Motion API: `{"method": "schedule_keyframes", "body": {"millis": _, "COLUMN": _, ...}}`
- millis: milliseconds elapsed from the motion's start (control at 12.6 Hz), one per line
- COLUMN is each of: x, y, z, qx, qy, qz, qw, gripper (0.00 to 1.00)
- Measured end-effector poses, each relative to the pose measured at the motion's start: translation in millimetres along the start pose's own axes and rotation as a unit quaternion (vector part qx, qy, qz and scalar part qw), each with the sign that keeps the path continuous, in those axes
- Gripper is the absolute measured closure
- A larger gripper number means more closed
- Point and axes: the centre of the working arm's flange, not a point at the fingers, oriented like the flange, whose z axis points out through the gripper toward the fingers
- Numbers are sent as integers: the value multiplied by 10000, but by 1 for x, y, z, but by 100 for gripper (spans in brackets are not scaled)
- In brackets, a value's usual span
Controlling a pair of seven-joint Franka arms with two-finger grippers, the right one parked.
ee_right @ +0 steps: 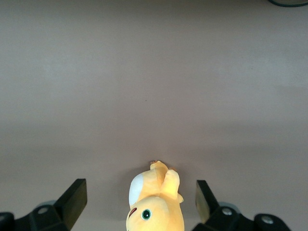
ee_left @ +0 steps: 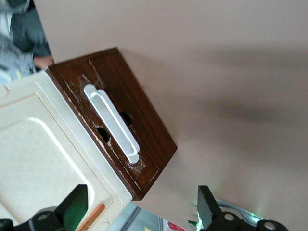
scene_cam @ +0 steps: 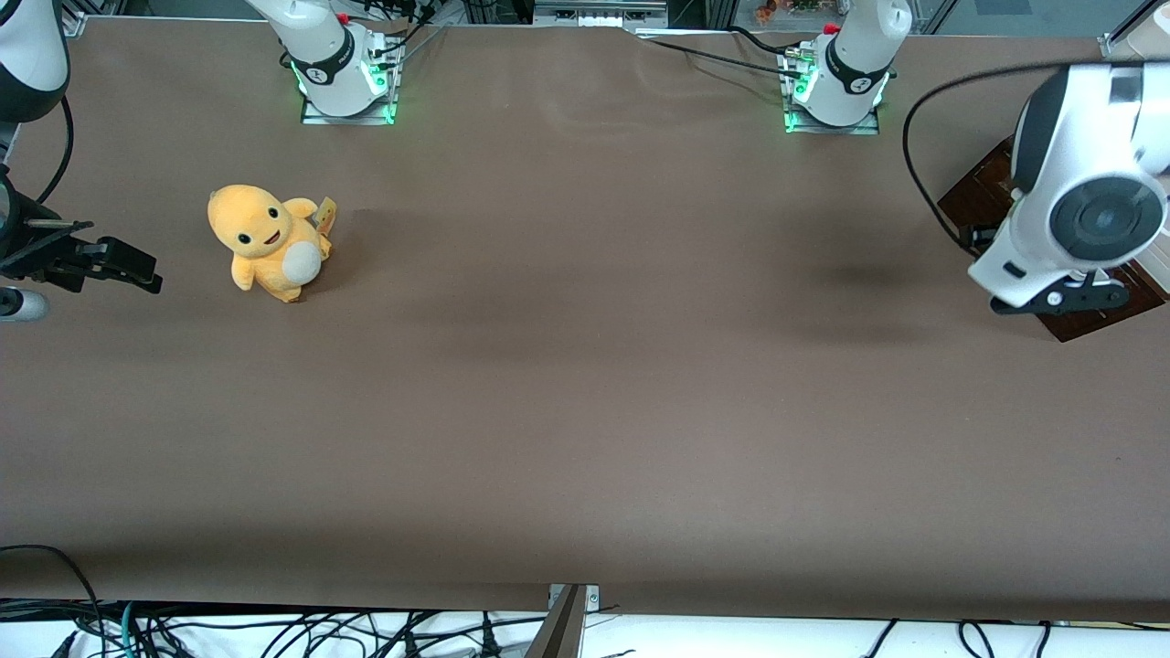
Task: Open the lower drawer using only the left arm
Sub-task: 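Move the open left gripper to the white handle of the lower drawer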
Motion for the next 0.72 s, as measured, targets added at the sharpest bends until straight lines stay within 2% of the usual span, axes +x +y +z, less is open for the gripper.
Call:
{"method": "schedule_keyframes", "body": {"millis": 159, "x": 17, "y": 14, "z": 31, "qx": 351, "qy": -369, "qz": -584, "qw": 9970, "gripper": 0}}
{"method": "schedule_keyframes", "body": {"millis": 239, "x": 26, "y": 23, "z": 49, "qx": 643, "qy": -543, "qz": -832, "qw": 9930, "gripper": 0}}
{"method": "schedule_keyframes", "body": {"millis": 319, "x": 35, "y": 33, "z": 69, "qx": 1018, "qy": -660, "qz": -1016, "qw": 9874, "gripper": 0}}
{"method": "schedule_keyframes", "body": {"millis": 558, "x": 51, "y": 66, "z": 120, "qx": 2006, "qy": -812, "qz": -1245, "qw": 9683, "gripper": 0}}
{"method": "schedule_keyframes", "body": {"millis": 717, "x": 51, "y": 77, "z": 150, "qx": 2639, "qy": -735, "qz": -1362, "qw": 9520, "gripper": 0}}
